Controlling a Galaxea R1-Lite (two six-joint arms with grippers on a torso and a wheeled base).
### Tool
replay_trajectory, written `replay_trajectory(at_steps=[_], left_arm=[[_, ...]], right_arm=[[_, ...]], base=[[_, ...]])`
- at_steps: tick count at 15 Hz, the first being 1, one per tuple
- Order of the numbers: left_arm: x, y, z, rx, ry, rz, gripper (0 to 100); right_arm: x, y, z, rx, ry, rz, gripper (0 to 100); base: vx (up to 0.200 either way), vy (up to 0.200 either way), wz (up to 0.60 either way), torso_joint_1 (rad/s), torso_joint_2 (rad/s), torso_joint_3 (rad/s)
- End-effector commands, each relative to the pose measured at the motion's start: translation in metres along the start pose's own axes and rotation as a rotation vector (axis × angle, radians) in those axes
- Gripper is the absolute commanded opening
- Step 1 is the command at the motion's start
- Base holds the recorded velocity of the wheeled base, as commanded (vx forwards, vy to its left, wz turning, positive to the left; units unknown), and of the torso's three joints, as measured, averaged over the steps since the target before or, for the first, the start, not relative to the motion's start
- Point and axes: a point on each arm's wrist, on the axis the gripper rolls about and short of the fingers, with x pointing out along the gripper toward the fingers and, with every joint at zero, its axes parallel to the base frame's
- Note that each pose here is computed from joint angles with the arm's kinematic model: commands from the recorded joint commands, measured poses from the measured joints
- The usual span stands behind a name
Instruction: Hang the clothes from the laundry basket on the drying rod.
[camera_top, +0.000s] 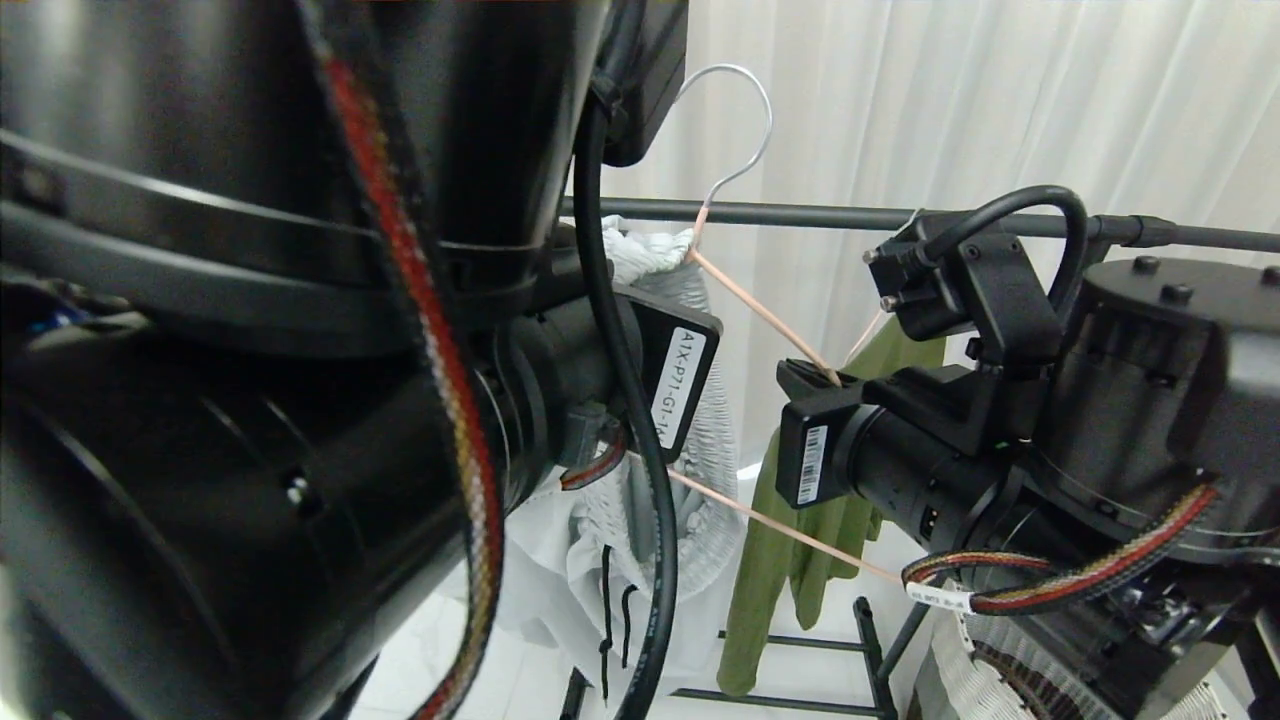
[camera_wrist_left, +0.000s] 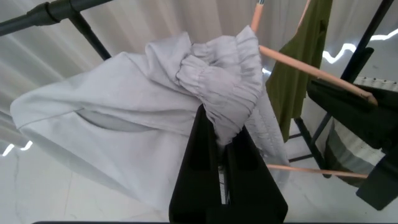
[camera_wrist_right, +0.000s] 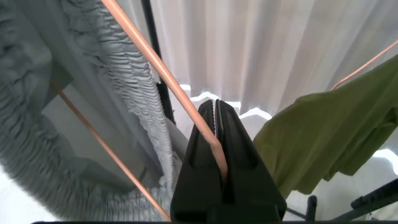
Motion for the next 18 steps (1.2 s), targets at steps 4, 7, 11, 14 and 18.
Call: replay_trajectory(at_steps=[4, 7, 11, 14, 18], left_arm=[[-0.004, 0.005, 0.002, -0.010, -0.010, 0.002, 0], [-0.004, 0.005, 0.002, -0.008, -0.010, -0.001, 0], [-0.004, 0.005, 0.002, -0.012, -0.009, 0.001, 100], [-0.006, 0.007, 0.001, -0.014, -0.011, -0.001, 100], [-0.027, 0.019, -0.013, -0.004, -0.017, -0.032, 100]], right_arm=[[-0.001, 0.000, 0.006, -0.026, -0.043, 0.003, 0], [0.000, 0.000, 0.008, -0.056, -0.067, 0.005, 0], [-0.001, 0.000, 0.012, -0.069, -0.097, 0.005, 0], [-0.001, 0.000, 0.014, -0.075, -0.114, 0.002, 0], [0.006, -0.012, 0.020, -0.093, -0.154, -0.048, 0]], base=[[0.000, 0.000, 0.00, 0.000, 0.00, 0.000], [0.000, 0.000, 0.00, 0.000, 0.00, 0.000], [0.000, 0.000, 0.00, 0.000, 0.00, 0.000], [0.000, 0.000, 0.00, 0.000, 0.00, 0.000], [0.000, 0.000, 0.00, 0.000, 0.00, 0.000]])
